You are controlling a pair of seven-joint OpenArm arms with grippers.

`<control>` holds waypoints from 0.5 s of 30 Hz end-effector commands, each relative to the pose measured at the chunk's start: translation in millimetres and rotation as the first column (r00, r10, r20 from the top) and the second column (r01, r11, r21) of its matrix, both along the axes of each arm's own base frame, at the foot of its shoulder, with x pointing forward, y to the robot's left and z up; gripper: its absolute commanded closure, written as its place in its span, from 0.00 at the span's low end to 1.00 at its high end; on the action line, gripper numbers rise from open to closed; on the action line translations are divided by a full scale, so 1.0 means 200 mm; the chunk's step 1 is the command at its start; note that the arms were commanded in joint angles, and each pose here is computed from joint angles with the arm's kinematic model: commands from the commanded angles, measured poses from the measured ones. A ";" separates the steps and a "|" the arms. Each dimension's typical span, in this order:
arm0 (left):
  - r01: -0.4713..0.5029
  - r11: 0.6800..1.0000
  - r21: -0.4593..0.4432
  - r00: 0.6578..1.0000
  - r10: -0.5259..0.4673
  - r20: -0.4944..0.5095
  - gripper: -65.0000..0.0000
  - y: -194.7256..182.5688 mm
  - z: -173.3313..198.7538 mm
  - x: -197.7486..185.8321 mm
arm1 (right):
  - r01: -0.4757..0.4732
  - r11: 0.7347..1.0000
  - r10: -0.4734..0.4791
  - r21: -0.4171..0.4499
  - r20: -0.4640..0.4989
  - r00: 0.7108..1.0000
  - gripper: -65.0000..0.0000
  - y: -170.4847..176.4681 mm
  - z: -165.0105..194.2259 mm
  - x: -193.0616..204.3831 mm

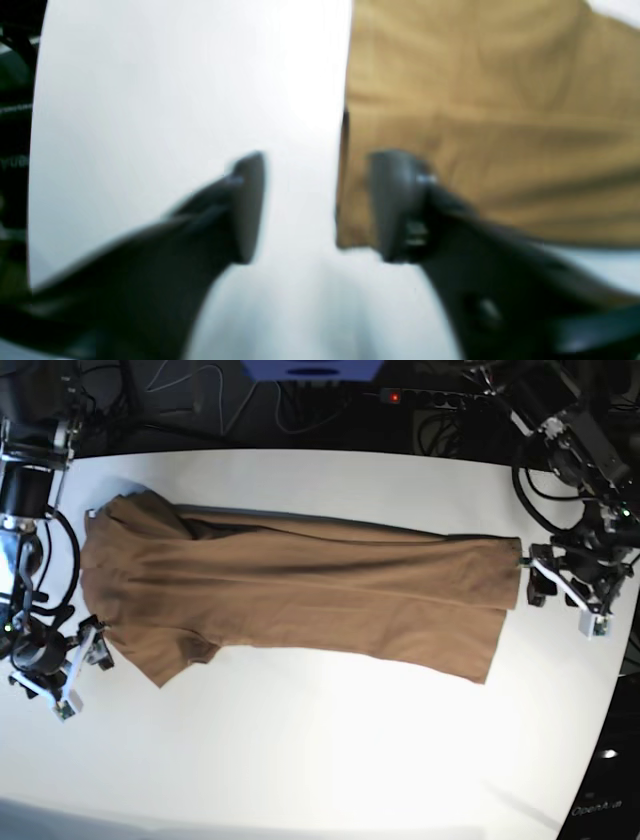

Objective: Fold the T-shirt properly
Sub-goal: 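Release the shirt and reposition both grippers along the folded edge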

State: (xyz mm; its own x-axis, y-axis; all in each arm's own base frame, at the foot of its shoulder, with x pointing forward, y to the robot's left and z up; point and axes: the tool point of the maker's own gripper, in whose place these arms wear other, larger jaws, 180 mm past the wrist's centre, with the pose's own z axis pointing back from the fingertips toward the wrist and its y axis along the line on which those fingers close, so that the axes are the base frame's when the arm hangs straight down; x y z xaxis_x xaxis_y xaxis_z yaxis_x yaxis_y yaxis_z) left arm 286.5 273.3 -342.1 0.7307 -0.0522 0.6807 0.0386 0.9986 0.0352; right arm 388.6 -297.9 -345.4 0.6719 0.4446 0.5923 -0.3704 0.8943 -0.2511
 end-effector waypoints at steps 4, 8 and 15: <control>0.003 1.000 -0.009 0.997 -0.002 0.081 0.11 0.01 0.11 0.13 | 0.036 0.997 -0.034 0.072 -0.031 0.999 0.24 -0.04 -0.03 0.15; 0.005 1.000 -0.020 0.995 -0.002 0.101 0.10 0.00 0.13 0.18 | 0.005 0.991 -0.001 0.135 -0.029 1.000 0.24 0.06 -0.12 0.18; 0.000 1.000 -0.013 0.996 0.001 0.088 0.10 0.01 0.11 0.15 | 0.006 0.973 0.002 0.230 -0.035 0.999 0.24 0.18 -0.24 0.17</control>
State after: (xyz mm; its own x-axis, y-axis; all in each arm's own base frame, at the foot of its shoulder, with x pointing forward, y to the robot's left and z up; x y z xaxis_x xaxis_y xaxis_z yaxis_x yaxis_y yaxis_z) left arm 306.7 271.4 -336.0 0.7104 -0.0303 0.7032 0.0350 0.9994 0.0076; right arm 404.2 -254.4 -418.3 0.7385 0.3054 0.6011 -0.3811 0.9245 -0.0015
